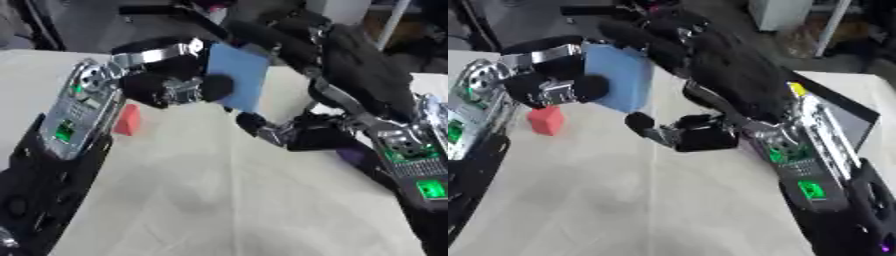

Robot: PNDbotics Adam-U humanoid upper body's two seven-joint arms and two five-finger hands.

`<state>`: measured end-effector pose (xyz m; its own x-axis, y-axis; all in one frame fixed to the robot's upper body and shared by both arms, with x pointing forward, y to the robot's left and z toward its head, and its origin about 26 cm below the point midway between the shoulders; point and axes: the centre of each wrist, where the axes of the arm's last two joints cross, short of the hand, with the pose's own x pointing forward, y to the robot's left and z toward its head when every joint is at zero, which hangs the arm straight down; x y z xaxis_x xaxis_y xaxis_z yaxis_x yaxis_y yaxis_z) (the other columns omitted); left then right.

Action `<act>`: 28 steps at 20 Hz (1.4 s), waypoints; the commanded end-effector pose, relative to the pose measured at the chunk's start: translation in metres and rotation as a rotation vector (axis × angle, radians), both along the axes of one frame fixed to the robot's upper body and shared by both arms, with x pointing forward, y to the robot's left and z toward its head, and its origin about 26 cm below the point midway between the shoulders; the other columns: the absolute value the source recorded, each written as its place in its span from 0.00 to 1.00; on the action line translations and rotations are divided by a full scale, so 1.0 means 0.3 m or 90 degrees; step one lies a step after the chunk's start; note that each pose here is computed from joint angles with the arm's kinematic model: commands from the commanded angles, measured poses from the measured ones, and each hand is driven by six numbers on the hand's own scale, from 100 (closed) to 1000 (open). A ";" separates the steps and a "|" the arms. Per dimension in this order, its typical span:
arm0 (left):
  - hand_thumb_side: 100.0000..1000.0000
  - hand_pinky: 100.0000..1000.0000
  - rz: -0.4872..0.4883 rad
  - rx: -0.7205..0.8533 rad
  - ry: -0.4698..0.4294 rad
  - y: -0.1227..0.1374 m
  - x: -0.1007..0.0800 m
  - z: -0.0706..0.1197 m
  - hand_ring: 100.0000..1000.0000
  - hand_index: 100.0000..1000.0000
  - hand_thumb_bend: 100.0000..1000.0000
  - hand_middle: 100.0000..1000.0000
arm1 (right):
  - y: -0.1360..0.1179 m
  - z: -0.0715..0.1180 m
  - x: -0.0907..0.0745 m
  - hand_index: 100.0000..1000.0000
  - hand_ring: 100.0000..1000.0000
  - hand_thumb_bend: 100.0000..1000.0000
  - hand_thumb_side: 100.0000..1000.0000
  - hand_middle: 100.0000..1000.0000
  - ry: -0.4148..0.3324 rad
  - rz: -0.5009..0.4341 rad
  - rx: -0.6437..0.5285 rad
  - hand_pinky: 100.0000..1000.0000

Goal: Pick up the objects with one hand, pass them to the other hand, and then place them into the box on the other side of the table.

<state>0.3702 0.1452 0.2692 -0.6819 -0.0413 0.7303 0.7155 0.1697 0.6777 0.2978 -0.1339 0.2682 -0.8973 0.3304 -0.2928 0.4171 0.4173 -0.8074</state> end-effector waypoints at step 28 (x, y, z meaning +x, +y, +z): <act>0.94 0.75 -0.030 -0.010 -0.032 -0.008 -0.012 0.051 0.73 0.78 0.46 0.71 | -0.022 0.011 0.000 0.53 0.59 0.00 0.00 0.33 -0.013 -0.026 0.113 0.73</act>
